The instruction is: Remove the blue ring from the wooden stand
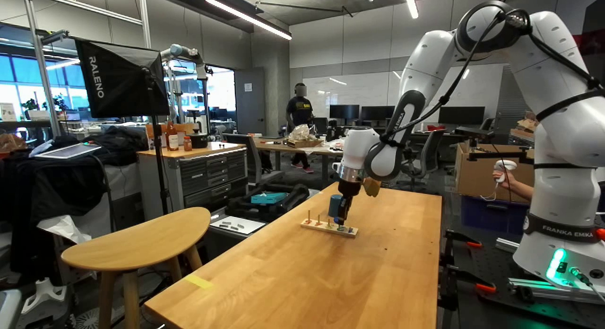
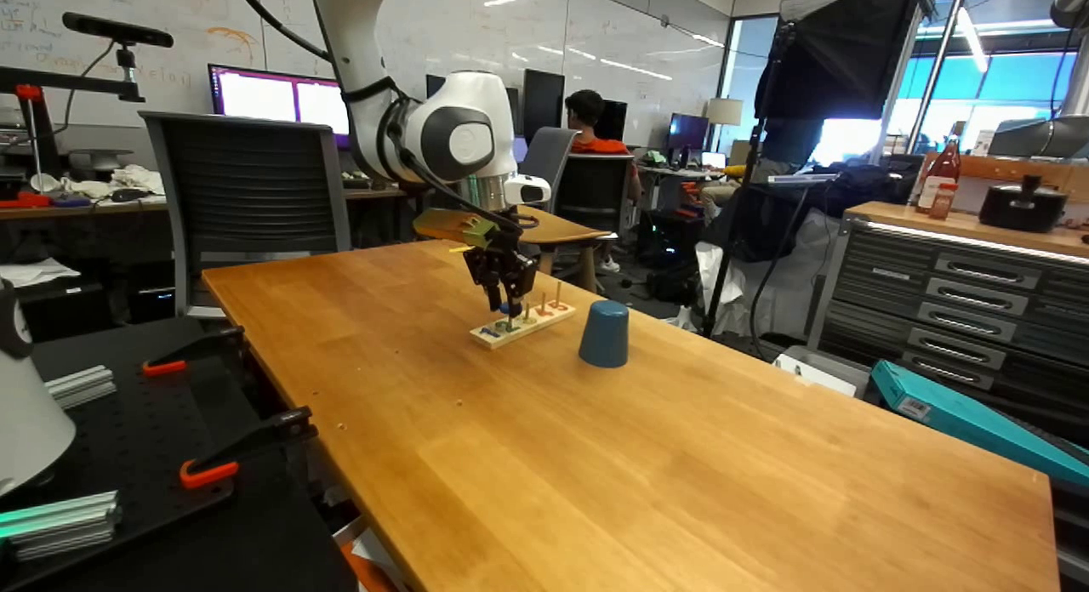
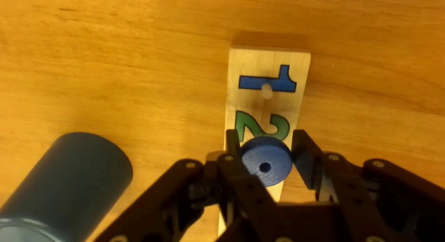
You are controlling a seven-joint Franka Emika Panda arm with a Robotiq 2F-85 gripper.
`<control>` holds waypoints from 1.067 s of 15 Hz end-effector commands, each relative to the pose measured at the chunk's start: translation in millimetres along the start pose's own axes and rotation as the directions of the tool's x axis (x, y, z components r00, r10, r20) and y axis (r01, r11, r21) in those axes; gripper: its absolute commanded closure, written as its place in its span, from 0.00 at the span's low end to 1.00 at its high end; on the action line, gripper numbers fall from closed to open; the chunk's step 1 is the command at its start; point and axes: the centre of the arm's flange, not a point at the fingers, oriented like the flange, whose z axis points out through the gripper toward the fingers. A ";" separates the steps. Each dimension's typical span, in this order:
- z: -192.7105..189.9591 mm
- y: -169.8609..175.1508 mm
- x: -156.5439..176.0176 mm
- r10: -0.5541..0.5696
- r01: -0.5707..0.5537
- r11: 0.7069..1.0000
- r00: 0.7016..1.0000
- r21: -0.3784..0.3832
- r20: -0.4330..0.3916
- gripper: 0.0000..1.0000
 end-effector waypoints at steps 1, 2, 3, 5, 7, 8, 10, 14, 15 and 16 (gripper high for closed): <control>-43.8 4.9 5.7 0.017 -0.017 1.000 0.999 0.016 -0.046 0.83; -52.3 9.3 6.9 0.028 -0.027 1.000 0.998 0.013 -0.060 0.83; -57.3 17.5 8.2 0.051 -0.050 0.999 0.996 0.009 -0.072 0.83; -63.1 35.5 7.3 0.097 -0.098 0.995 0.992 -0.002 -0.084 0.83; -61.2 58.5 -0.5 0.136 -0.140 0.990 0.986 -0.030 -0.093 0.83; -60.2 70.3 -5.7 0.155 -0.160 0.986 0.984 -0.044 -0.092 0.83; -51.6 95.2 -19.2 0.192 -0.197 0.977 0.979 -0.076 -0.072 0.83; -25.7 126.2 -53.9 0.240 -0.238 0.963 0.971 -0.124 0.003 0.83; -19.2 130.3 -61.6 0.256 -0.251 0.960 0.966 -0.128 0.024 0.83; -12.4 132.6 -68.9 0.263 -0.256 0.957 0.964 -0.135 0.041 0.83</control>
